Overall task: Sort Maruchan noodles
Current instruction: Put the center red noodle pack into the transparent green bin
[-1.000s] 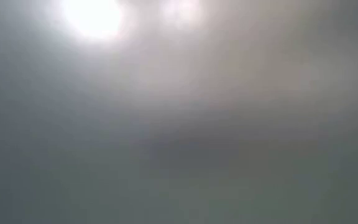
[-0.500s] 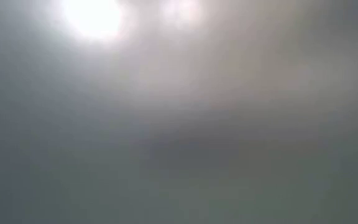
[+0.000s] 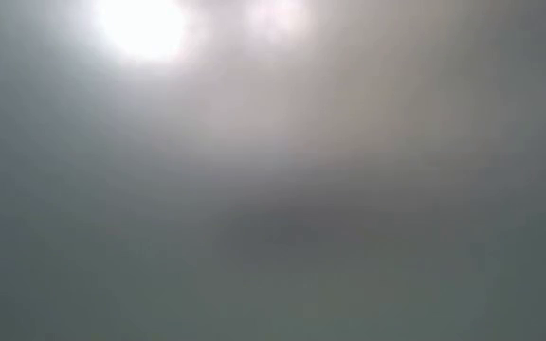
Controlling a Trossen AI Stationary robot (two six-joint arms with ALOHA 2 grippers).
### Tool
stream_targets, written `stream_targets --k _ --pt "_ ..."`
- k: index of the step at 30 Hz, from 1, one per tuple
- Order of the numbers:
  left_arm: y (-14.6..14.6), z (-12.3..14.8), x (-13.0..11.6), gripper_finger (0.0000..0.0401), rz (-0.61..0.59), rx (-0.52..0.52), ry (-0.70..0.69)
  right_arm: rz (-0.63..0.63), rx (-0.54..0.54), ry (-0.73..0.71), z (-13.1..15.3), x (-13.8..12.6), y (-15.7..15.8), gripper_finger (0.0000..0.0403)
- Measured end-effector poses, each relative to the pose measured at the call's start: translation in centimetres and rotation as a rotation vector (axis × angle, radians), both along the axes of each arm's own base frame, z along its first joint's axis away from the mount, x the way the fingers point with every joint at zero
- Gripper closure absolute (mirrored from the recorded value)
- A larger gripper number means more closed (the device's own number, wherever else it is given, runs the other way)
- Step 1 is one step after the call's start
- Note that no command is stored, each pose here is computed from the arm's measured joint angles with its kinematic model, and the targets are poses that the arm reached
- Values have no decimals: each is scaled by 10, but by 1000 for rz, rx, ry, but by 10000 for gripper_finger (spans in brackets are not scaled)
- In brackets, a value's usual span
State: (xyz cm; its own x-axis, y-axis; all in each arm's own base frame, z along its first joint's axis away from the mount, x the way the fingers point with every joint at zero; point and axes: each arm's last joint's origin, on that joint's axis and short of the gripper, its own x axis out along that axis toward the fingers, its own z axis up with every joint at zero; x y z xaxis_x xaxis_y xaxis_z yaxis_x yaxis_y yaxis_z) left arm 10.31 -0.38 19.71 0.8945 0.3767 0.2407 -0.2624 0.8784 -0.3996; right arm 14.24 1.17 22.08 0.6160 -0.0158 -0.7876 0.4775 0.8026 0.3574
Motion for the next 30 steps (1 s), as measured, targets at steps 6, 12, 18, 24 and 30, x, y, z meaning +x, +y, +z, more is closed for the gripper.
stream_targets --k 6,12,18,24,30 --pt "0 -1 2 401 -5 -17 4 48 70 108 -13 11 4 254" --pt "-1 20 7 401 0 6 17 32 94 209 -25 17 5 249" --pt "-5 43 25 401 -1 31 172 33 86 240 -31 22 5 248" --pt "-11 40 57 401 -17 -17 333 64 66 144 -28 32 6 249" --pt "-19 28 96 401 -48 -32 486 81 71 -51 -17 48 8 250"
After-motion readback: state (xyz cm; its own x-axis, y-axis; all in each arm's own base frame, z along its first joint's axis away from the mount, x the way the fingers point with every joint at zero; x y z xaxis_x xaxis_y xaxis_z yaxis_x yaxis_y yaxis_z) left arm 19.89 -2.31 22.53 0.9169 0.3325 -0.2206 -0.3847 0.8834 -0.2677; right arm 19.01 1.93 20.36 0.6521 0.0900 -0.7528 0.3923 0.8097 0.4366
